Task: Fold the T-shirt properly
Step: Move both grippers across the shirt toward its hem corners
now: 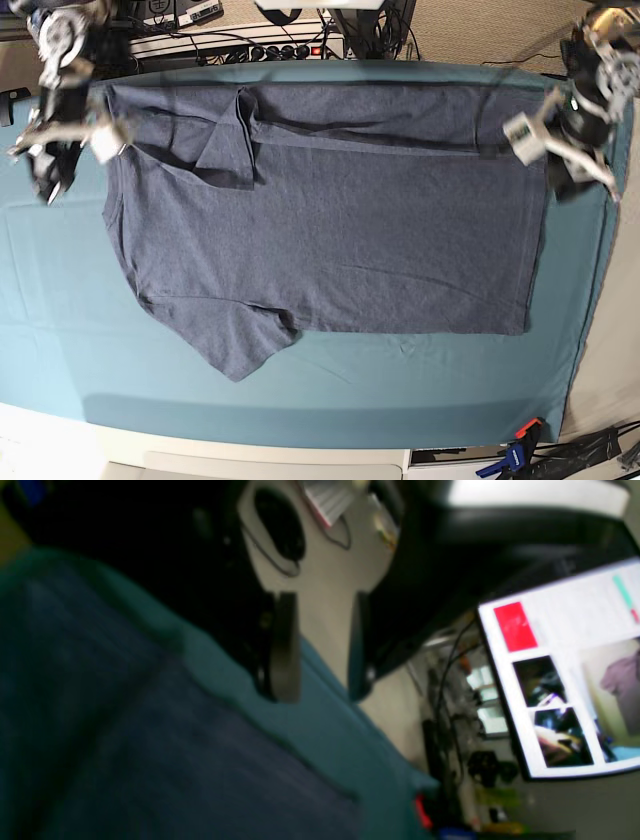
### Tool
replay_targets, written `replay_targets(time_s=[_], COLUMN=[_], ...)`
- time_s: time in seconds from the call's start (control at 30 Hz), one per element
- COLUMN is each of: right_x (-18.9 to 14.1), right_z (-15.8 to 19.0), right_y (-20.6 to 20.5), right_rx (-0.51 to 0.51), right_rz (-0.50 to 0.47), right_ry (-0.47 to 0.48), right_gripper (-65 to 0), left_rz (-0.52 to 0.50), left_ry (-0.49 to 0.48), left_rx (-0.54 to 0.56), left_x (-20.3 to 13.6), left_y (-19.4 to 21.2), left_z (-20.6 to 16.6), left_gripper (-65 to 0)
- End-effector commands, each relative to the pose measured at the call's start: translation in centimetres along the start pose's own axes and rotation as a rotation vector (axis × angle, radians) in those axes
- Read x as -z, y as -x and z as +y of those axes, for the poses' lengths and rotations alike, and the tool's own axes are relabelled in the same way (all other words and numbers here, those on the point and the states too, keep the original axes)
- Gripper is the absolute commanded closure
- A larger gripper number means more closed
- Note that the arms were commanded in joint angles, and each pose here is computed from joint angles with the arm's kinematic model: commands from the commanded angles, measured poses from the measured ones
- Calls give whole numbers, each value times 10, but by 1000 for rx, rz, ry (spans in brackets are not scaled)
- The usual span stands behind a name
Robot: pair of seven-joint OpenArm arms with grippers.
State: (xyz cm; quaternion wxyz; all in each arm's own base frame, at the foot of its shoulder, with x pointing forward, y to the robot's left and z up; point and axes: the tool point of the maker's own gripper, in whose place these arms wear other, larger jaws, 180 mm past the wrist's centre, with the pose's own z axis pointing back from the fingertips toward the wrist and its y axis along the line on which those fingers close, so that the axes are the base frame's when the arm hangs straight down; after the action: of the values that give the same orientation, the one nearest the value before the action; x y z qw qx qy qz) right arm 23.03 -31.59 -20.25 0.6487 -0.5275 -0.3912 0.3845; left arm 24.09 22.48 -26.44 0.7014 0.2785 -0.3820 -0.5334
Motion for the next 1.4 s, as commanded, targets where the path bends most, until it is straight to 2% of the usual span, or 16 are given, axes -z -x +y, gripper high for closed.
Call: replay_targets(time_s=[0.0,0.13,0.3,0.37,0.53,0.67,0.87,0.97,1.1,1.23,1.37], right_x=[6,19,27,29,34,49,81,98,117,131,139], right_z=[-22,-40,-45,-44,-31,9,92,119,120,105,91], right_y=[-8,-12,-25,-28,-30,-26,-26,-39,-62,-89,-117], right_rx=[57,269,509,585,725,861,1048,1105,1173,1215,1245], right_rz=[-25,-5,-10,-7,38,118,288,320,291,209,101], right_ry=[69,133,164,166,169,102,-53,-137,-219,-284,-352], right_gripper=[-185,-185,-185,-185,-185,-185,-185,-185,-185,-185,-185], left_rz=[-34,-82,-102,-89,-65,-82,-155,-180,-180,-188,-215], left_ry=[-38,-47,-58,-45,-38,-9,69,109,166,232,264], left_rx=[-4,-70,-152,-183,-341,-496,-706,-804,-915,-1011,-1054], left_x=[0,5,14,21,44,64,84,95,116,136,151], left_y=[-7,-18,-20,-15,-7,-15,-44,-55,-60,-65,-74], left_z=[16,28,35,33,27,18,6,1,-7,-7,9], left_gripper=[-190,-189,-189,-189,-189,-189,-189,-189,-189,-189,-189])
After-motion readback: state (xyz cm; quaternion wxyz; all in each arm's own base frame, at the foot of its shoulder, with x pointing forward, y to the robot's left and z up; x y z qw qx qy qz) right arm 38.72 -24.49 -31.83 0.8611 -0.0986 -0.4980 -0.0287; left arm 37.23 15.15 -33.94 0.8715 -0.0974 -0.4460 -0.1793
